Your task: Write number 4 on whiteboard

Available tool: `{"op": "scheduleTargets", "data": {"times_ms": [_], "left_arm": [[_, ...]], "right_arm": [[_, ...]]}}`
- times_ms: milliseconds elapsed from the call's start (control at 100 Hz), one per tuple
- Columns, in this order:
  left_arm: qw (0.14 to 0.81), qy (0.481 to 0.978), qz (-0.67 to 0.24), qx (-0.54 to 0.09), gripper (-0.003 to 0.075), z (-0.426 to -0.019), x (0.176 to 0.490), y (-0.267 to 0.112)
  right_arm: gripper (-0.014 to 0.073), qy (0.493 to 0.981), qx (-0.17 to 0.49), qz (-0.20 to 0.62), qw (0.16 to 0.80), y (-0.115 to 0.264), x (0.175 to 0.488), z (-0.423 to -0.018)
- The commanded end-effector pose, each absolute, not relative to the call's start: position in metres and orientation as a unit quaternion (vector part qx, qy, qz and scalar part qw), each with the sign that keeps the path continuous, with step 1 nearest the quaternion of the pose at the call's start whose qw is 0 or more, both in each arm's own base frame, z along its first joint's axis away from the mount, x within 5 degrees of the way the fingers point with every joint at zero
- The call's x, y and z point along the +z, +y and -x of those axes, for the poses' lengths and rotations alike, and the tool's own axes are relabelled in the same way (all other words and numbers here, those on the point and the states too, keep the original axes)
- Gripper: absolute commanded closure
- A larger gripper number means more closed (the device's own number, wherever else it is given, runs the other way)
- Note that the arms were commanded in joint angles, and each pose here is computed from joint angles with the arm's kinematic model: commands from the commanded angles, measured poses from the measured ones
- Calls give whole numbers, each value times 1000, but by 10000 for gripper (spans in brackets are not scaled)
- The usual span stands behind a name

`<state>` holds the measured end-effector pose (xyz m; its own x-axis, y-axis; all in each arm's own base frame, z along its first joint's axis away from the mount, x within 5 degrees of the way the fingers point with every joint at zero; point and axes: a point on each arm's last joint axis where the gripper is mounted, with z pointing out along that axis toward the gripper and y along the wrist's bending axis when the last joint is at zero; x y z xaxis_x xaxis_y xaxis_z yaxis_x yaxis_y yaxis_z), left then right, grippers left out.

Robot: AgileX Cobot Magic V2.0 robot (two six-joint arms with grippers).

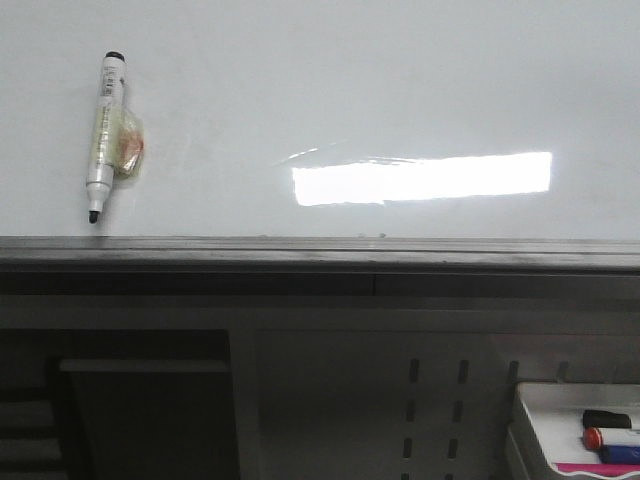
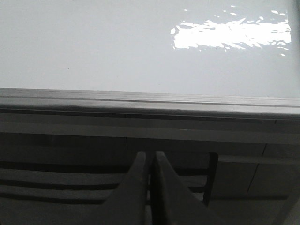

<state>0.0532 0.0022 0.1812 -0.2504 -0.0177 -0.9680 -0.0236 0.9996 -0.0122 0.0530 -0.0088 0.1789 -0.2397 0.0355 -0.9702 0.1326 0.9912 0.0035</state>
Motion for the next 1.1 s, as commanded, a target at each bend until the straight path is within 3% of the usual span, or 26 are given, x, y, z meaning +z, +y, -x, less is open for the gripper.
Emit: {"op": "scheduleTargets", "data": {"times_ms": [0, 900, 1090], "left_arm": [[628, 778, 13, -4, 741, -54, 175, 2], [628, 778, 13, -4, 741, -54, 175, 2], [628, 778, 13, -4, 741, -54, 175, 2]], "right_arm": [[659, 782, -42, -53, 620, -9, 175, -53], [659, 782, -42, -53, 620, -9, 175, -53], [659, 757, -40, -48, 650, -8, 182, -54]]}}
